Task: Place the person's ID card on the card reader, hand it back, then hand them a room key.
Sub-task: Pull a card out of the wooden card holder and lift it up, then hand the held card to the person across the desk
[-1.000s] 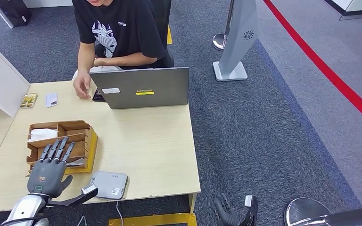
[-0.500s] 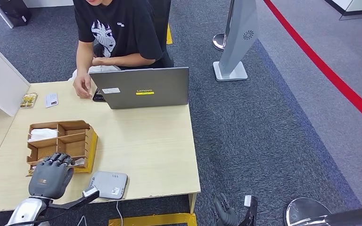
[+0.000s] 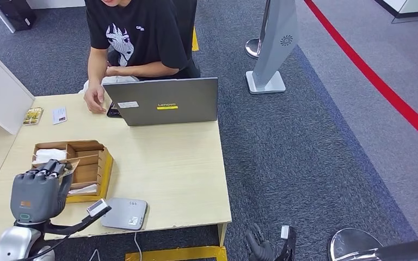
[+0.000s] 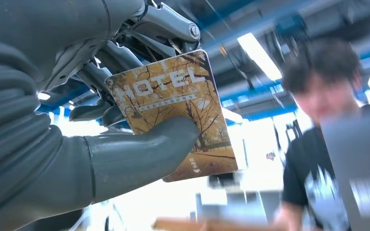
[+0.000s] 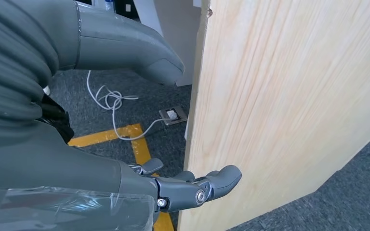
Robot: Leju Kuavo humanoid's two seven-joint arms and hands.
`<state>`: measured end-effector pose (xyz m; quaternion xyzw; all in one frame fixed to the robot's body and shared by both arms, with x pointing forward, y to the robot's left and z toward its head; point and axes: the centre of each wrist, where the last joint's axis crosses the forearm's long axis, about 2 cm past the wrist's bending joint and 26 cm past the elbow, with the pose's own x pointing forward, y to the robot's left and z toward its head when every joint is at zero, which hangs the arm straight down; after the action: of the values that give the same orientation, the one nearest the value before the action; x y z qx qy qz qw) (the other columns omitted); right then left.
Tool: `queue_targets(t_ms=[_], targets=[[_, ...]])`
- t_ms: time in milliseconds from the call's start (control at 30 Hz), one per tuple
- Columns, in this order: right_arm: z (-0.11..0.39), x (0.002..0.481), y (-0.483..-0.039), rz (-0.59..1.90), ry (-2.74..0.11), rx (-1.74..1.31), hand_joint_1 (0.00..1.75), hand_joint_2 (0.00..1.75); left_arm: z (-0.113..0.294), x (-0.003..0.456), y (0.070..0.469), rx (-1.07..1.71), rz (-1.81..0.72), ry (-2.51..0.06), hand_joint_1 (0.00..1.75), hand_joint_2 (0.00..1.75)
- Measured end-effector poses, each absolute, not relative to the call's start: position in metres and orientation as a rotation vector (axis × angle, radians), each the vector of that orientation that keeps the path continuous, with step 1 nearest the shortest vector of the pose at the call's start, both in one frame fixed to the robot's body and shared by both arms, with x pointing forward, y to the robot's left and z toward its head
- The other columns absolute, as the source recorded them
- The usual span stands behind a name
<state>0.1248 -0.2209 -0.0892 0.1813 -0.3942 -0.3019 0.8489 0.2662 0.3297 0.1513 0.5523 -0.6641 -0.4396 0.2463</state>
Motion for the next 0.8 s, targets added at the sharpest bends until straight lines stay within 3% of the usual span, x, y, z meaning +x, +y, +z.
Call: queue_targets(t_ms=[233, 467, 800], targets=[[-0.089, 0.125, -0.221, -0.63, -0.828, 0.384, 0.0, 1.75, 0.186, 0.269, 0.33, 1.581, -1.072, -1.889, 1.75, 1.75], [-0.089, 0.126, -0.218, -0.606, -0.813, 0.394, 0.0, 1.75, 0.222, 0.294, 0.364, 1.68, -0.967, -1.872, 1.75, 1.75], [-0.087, 0.128, -0.214, -0.595, -0.81, 0.404, 0.0, 1.75, 0.235, 0.31, 0.387, 1.744, -0.948, -1.821, 1.75, 1.75]])
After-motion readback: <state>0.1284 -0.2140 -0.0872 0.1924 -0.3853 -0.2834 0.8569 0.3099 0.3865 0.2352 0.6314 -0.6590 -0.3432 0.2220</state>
